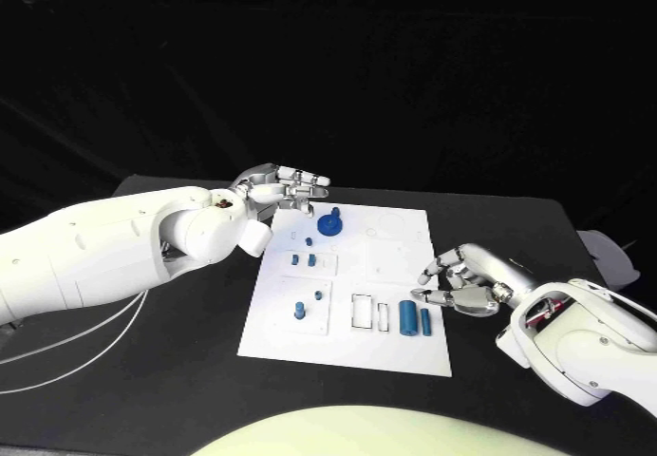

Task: Assemble the parts on the task board

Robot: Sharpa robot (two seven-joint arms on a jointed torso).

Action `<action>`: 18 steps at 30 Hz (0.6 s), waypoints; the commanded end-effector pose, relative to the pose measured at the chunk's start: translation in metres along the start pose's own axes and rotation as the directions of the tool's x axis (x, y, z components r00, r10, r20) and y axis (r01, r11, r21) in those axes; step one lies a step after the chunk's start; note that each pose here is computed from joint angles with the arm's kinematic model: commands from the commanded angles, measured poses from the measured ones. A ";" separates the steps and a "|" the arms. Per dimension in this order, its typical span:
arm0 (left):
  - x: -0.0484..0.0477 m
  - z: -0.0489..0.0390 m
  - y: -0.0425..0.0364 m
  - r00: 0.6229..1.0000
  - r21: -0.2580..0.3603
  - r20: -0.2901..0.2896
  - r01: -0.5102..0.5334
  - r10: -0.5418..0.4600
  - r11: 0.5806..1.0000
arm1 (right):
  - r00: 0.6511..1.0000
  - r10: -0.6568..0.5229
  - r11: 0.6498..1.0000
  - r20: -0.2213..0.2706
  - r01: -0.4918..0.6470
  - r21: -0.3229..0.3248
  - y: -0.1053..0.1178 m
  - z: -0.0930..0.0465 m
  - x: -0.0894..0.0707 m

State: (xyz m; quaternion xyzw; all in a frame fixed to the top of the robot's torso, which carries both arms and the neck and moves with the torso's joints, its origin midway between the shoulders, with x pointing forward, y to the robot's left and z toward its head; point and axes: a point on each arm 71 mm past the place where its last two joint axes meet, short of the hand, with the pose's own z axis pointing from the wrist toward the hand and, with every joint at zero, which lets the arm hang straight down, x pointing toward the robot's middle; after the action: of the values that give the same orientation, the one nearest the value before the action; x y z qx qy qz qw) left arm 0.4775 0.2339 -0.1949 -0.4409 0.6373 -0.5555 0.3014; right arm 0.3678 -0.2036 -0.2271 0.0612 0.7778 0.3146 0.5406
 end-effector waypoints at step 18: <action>0.0016 -0.0028 -0.0007 1.000 0.016 -0.017 0.009 -0.009 1.000 | 0.989 -0.142 0.975 -0.044 0.147 0.169 -0.005 0.004 0.037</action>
State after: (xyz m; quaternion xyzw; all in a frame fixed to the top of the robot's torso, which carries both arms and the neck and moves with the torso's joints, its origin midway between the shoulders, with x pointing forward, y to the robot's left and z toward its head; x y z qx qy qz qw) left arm 0.4753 0.2356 -0.1950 -0.4409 0.6366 -0.5562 0.3016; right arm 0.3573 -0.1883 -0.2592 0.0541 0.8107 0.2321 0.5347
